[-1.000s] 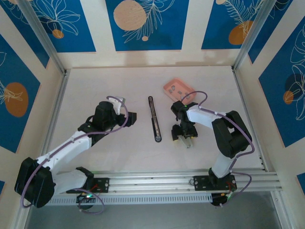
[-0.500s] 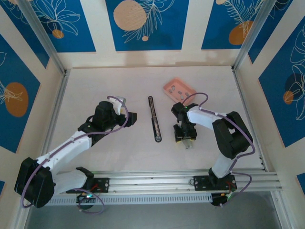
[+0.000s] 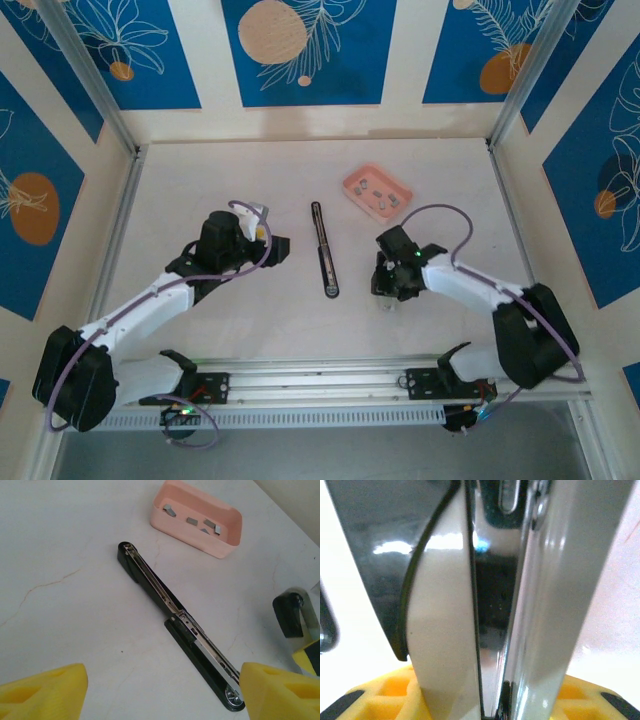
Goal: Load the staples into the stapler
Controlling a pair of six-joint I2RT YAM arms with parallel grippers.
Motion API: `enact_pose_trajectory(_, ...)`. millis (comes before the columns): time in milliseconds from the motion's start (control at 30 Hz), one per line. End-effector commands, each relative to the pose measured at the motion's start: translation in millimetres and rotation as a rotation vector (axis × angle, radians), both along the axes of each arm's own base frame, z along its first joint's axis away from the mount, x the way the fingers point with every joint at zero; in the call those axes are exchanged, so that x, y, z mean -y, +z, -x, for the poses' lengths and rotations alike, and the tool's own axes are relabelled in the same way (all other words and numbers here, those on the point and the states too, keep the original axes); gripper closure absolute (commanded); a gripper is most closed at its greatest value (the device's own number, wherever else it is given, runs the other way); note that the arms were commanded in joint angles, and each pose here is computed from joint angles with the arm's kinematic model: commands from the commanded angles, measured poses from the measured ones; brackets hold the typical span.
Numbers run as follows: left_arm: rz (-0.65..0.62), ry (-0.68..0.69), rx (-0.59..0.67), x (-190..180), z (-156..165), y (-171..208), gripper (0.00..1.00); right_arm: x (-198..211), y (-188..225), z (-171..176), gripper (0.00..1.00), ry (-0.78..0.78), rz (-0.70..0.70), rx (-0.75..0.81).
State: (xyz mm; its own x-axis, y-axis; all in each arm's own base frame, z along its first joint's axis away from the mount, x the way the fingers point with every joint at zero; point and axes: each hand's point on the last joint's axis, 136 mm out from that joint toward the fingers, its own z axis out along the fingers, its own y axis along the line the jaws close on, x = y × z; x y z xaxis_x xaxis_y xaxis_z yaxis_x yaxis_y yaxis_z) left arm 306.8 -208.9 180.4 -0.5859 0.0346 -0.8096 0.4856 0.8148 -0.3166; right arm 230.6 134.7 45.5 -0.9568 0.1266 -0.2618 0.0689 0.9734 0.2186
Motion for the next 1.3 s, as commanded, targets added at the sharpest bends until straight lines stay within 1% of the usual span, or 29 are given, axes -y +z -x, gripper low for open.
enact_pose_trajectory(0, 0.063, -0.01, 0.031, 6, -6, 24, 0.23, -22, 33, -32, 0.72, -0.097, -0.211, 0.224)
enact_pose_trajectory(133, 0.091, -0.044, 0.041, 12, -4, 31, 0.24, -27, 52, -39, 0.74, -0.138, -0.376, 0.407)
enact_pose_trajectory(200, 0.114, -0.064, 0.054, 17, -4, 34, 0.25, -30, 63, -41, 0.77, -0.125, -0.436, 0.489)
enact_pose_trajectory(267, 0.14, -0.09, 0.062, 22, -3, 38, 0.25, -36, 76, -42, 0.79, -0.075, -0.472, 0.573)
enact_pose_trajectory(333, 0.166, -0.118, 0.059, 28, -3, 42, 0.26, -45, 92, -41, 0.79, 0.006, -0.484, 0.658)
enact_pose_trajectory(467, 0.216, -0.202, 0.052, 43, 2, 53, 0.29, -70, 114, -36, 0.81, 0.189, -0.473, 0.771)
enact_pose_trajectory(533, 0.241, -0.239, 0.052, 49, 5, 59, 0.29, -82, 123, -34, 0.82, 0.253, -0.471, 0.811)
enact_pose_trajectory(600, 0.274, -0.286, 0.061, 56, 9, 65, 0.29, -93, 129, -33, 0.83, 0.297, -0.471, 0.837)
enact_pose_trajectory(733, 0.331, -0.373, 0.08, 69, 19, 76, 0.29, -107, 135, -36, 0.83, 0.33, -0.466, 0.853)
enact_pose_trajectory(833, 0.349, -0.414, 0.085, 76, 23, 80, 0.29, -119, 142, -36, 0.83, 0.352, -0.48, 0.867)
enact_pose_trajectory(1000, 0.345, -0.439, 0.083, 84, 23, 81, 0.3, -138, 147, -32, 0.83, 0.397, -0.501, 0.873)
enact_pose_trajectory(1267, 0.336, -0.457, 0.1, 87, 24, 79, 0.3, -152, 143, -28, 0.84, 0.423, -0.506, 0.845)
